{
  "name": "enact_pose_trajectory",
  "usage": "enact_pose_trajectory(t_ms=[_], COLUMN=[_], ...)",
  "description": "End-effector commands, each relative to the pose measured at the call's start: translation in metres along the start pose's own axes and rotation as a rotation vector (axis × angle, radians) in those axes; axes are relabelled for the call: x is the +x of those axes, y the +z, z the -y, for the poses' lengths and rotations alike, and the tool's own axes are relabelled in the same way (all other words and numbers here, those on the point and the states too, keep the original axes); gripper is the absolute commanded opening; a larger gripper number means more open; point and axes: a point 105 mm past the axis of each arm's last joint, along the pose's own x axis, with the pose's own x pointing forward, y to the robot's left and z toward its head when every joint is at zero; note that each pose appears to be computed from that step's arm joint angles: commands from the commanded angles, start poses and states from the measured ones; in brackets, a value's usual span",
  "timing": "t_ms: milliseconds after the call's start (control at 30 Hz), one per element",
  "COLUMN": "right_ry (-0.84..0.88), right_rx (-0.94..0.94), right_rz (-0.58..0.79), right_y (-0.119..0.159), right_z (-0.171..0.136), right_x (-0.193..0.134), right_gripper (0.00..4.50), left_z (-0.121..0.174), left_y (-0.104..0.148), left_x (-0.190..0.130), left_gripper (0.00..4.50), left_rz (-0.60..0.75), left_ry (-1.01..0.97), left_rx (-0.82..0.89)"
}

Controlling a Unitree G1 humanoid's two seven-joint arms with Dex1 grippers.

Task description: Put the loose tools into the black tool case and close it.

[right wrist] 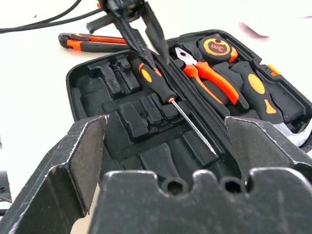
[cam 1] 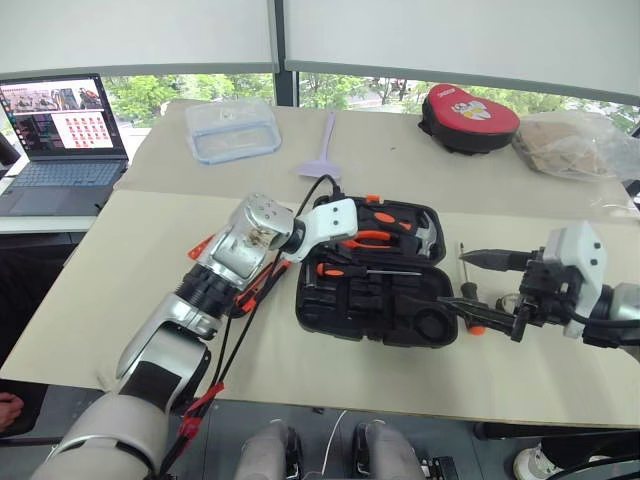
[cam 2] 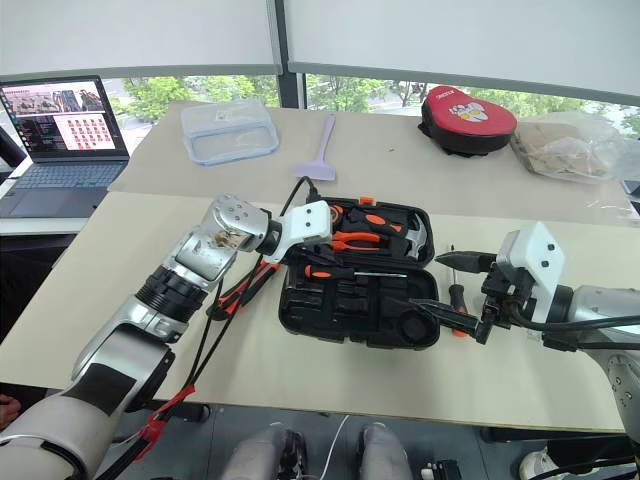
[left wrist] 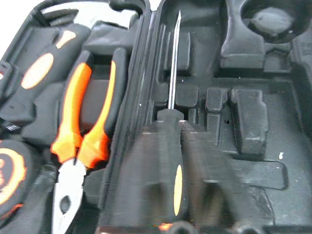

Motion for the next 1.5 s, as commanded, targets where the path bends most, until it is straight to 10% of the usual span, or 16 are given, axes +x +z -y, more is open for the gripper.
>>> enact_pose_trajectory(t_ms=[33, 467, 800, 1267, 1500], right_ry=[-0.015, -0.026, -0.029, -0.039, -0.154], right_rx=[-0.028, -0.01, -0.008, 0.001, 0.038], right_rz=[0.018, 0.022, 0.018, 0.016, -0.013], right_y=[0.007, 0.005, 0.004, 0.003, -0.009], right_z=[0.0, -0.003, -0.001, -0.001, 0.002], right_x=[-0.004, -0.004, -0.005, -0.005, -0.025], right_gripper=[4.5, 4.5, 4.5, 4.5, 4.5], left_z=[0.0, 0.007, -0.006, 0.004, -0.008], left_y=[0.005, -0.03, 0.026, -0.036, 0.007], left_x=[0.006, 0.027, 0.002, 0.045, 0.0], left_gripper=[0.03, 0.03, 0.03, 0.03, 0.53], left_rz=[-0.015, -0.128, 0.155, -0.156, 0.136], left_ry=[-0.012, -0.019, -0.034, 0.018, 0.009], left_rx=[0.049, 0.094, -0.095, 0.081, -0.105])
